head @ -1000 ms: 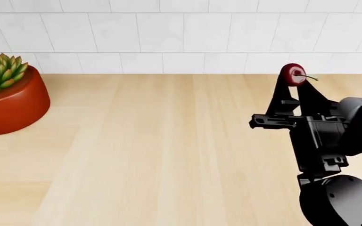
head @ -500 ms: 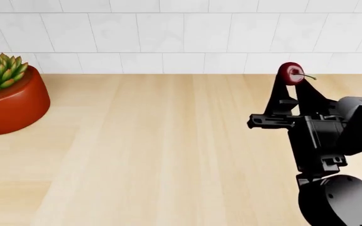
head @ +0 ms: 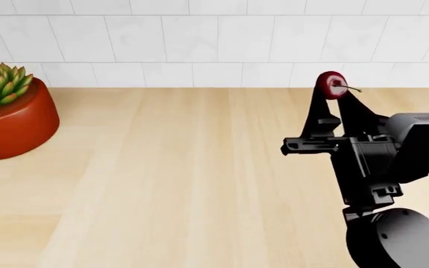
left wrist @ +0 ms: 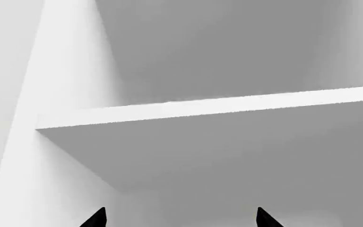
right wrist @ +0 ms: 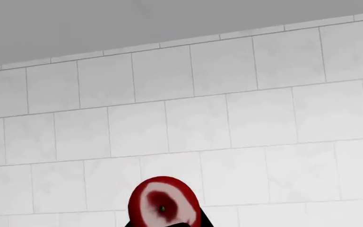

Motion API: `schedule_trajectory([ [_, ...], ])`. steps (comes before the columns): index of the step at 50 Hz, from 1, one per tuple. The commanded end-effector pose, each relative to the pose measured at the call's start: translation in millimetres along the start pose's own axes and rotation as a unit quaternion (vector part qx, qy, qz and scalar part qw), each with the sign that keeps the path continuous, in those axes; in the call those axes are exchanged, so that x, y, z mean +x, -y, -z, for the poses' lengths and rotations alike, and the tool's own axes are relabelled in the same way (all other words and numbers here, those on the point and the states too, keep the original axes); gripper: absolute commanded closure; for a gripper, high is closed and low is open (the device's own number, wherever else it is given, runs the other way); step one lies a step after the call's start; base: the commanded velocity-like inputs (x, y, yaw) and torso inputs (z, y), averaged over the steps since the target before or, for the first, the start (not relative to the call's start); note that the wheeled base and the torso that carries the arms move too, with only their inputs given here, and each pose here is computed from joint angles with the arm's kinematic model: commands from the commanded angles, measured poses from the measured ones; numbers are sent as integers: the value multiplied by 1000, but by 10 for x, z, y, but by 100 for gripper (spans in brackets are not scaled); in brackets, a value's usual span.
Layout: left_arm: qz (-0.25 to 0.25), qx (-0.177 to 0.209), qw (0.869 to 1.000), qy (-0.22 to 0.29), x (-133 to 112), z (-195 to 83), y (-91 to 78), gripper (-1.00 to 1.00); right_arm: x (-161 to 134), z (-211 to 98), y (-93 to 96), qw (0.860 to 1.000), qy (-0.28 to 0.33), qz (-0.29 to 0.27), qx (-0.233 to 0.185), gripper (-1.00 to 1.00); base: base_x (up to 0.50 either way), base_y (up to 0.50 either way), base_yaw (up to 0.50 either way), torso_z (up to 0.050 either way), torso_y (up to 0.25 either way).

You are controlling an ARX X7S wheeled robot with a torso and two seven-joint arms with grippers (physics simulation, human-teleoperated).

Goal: Pick the grape, cherry from the counter and place them in the cabinet. Then close the cabinet.

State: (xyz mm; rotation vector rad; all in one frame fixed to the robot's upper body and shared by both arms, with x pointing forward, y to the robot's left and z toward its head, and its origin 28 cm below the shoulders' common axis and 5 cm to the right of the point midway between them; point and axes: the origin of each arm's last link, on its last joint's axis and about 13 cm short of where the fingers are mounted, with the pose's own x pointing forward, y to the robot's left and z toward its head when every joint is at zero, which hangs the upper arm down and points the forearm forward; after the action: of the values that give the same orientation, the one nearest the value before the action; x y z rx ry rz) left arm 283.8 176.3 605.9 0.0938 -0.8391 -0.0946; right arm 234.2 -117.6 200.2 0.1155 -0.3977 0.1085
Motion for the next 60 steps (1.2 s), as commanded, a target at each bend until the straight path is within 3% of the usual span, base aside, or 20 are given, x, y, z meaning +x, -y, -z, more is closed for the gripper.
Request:
schedule_trajectory([
  [1,-6,-27,999,26,-57,-227,-137,-100,3,-21,-48,1000,1,-15,-6,100,0,4,7,0,0],
  [11,27,-52,996,67,-193,-502,-111,-100,-3,-46,-94,1000,4,-27,-6,100,1,4,7,2,2],
  [17,18,-25,994,104,-552,-534,-116,-100,10,-29,-121,999,2,-34,-6,100,0,0,2,0,2],
  [27,12,-32,992,119,-910,-508,-147,-100,9,-50,-129,999,3,-38,-7,100,0,2,4,0,3],
  [37,-7,-28,990,137,-1502,-374,-62,-100,14,-54,-150,999,3,-42,-6,100,-1,2,3,0,1],
  [47,-37,4,991,132,-1988,29,93,-100,44,-31,-174,999,1,-47,-5,100,0,1,2,0,1],
  [55,-80,-1,993,83,-2323,542,176,-100,8,-28,-138,999,2,-39,-5,100,0,1,2,0,0],
  [60,-92,4,994,62,-2553,649,222,-100,-5,-19,-123,999,-1,-36,-3,100,0,1,1,0,0],
])
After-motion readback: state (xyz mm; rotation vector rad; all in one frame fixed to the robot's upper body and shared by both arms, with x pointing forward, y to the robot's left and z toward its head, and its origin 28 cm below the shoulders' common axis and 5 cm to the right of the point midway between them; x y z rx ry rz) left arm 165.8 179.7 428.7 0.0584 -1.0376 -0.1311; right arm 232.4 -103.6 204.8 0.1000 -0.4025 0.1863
